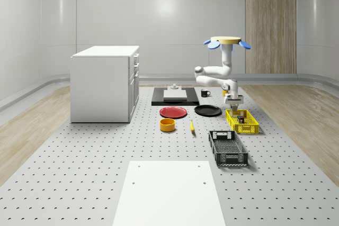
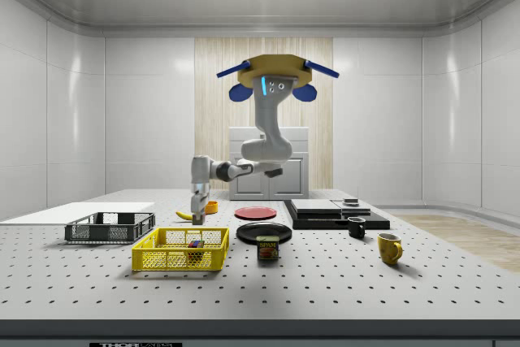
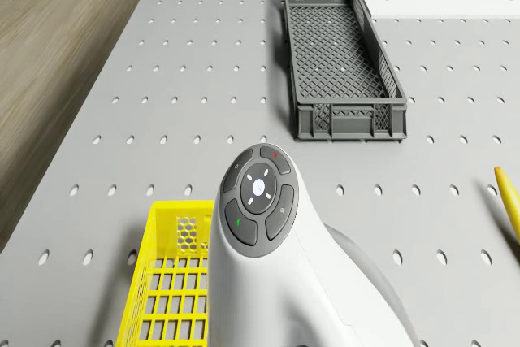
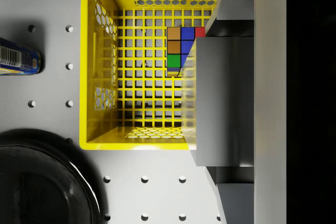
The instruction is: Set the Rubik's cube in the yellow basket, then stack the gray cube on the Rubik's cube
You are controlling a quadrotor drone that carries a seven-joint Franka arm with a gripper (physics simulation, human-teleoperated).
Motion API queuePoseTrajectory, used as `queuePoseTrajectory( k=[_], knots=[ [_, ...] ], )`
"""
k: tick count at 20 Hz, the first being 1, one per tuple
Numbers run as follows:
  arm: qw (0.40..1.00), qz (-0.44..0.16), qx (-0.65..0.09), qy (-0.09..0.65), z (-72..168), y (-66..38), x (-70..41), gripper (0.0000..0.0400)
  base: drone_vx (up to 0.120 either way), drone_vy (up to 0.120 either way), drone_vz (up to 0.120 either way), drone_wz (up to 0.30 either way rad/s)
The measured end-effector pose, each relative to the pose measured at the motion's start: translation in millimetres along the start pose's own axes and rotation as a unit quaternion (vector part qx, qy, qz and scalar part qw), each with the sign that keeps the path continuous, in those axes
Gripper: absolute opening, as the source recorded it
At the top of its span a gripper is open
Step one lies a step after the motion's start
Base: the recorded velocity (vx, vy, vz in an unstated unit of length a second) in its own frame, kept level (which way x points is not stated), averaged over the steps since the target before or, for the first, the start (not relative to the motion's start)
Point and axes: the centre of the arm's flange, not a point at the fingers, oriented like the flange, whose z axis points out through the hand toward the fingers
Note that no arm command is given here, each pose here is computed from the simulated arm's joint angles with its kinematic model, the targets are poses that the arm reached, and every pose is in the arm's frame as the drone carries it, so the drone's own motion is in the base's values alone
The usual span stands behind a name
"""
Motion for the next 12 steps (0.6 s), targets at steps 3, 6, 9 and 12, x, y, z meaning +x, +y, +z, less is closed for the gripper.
queuePoseTrajectory(
  k=[3,6,9,12],
  knots=[
    [1.0,0.0,0.0,0.0,0.0,0.0,0.0,0.025,-0.053,0.12,-0.013,0.0],
    [1.0,0.0,0.0,0.0,0.0,0.0,0.0,0.025,0.0,0.12,0.0,0.0],
    [1.0,0.0,0.0,0.0,0.0,0.0,0.0,0.025,0.0,0.107,0.0,0.0],
    [1.0,0.0,0.0,0.0,0.0,0.0,0.0,0.025,0.0,0.0,-0.12,0.0]
  ],
)
